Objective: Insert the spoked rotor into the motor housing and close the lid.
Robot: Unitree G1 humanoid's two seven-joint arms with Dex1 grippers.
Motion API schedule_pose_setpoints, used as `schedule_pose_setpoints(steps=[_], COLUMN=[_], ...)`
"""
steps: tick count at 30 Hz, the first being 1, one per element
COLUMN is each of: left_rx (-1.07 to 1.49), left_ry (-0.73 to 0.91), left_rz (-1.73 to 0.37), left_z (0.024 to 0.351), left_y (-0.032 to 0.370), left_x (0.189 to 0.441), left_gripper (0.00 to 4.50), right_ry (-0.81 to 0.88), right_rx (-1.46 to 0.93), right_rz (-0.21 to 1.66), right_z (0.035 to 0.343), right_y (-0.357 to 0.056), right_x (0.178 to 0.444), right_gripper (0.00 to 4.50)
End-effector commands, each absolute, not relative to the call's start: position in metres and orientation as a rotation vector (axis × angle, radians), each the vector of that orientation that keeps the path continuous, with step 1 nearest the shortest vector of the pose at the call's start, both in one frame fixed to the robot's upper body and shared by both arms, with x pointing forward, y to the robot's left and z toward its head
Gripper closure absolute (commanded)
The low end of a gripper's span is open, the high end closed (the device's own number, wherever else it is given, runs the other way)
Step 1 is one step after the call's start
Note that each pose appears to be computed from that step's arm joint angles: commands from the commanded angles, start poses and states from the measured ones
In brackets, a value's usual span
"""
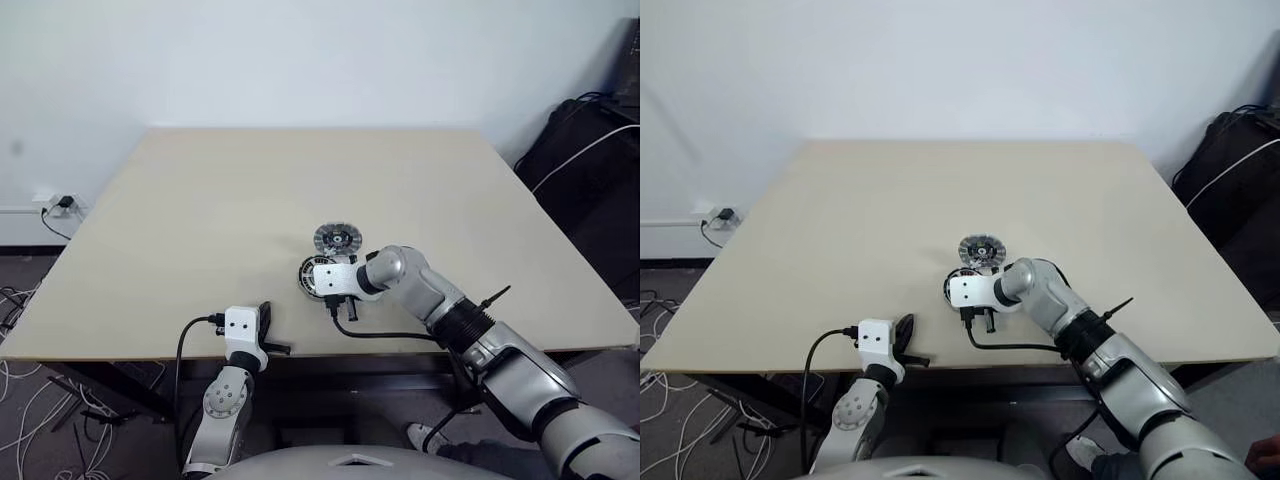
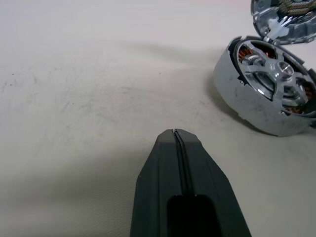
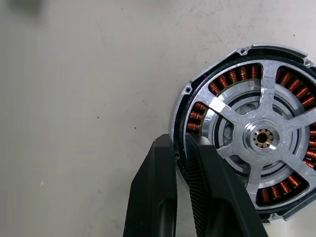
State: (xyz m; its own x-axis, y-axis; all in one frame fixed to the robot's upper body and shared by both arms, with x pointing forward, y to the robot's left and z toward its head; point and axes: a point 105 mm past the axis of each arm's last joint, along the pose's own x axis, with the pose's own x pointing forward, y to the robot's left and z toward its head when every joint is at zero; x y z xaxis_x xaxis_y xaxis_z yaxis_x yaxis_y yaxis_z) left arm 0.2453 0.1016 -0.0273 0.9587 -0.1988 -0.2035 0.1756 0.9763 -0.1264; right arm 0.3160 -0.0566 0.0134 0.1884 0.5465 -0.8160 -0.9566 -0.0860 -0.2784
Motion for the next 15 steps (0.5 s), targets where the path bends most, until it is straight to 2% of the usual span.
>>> schedule_pose_setpoints(steps=[1, 9, 15], left_rx=[-0.125, -0.126, -0.13], left_ry=[0.156, 0.161, 0.166], left_rz=[-0.187, -0.191, -0.196], left_z=[-0.013, -0.014, -0.015], left_y=[0.101, 0.1, 0.098], left_x=[0.251, 0.251, 0.25], left_gripper=[4.5, 4.5, 4.5], right_ry=[0.513, 0.523, 0.548], right_rx=[-0.963, -0.787, -0.746], right_rz=[1.377, 1.25, 1.183], right_z=[0.017, 0.017, 0.021], right_y=[-0.051, -0.059, -0.074], right_x=[0.311, 0.306, 0.291], right_gripper=[4.43, 4.43, 4.43])
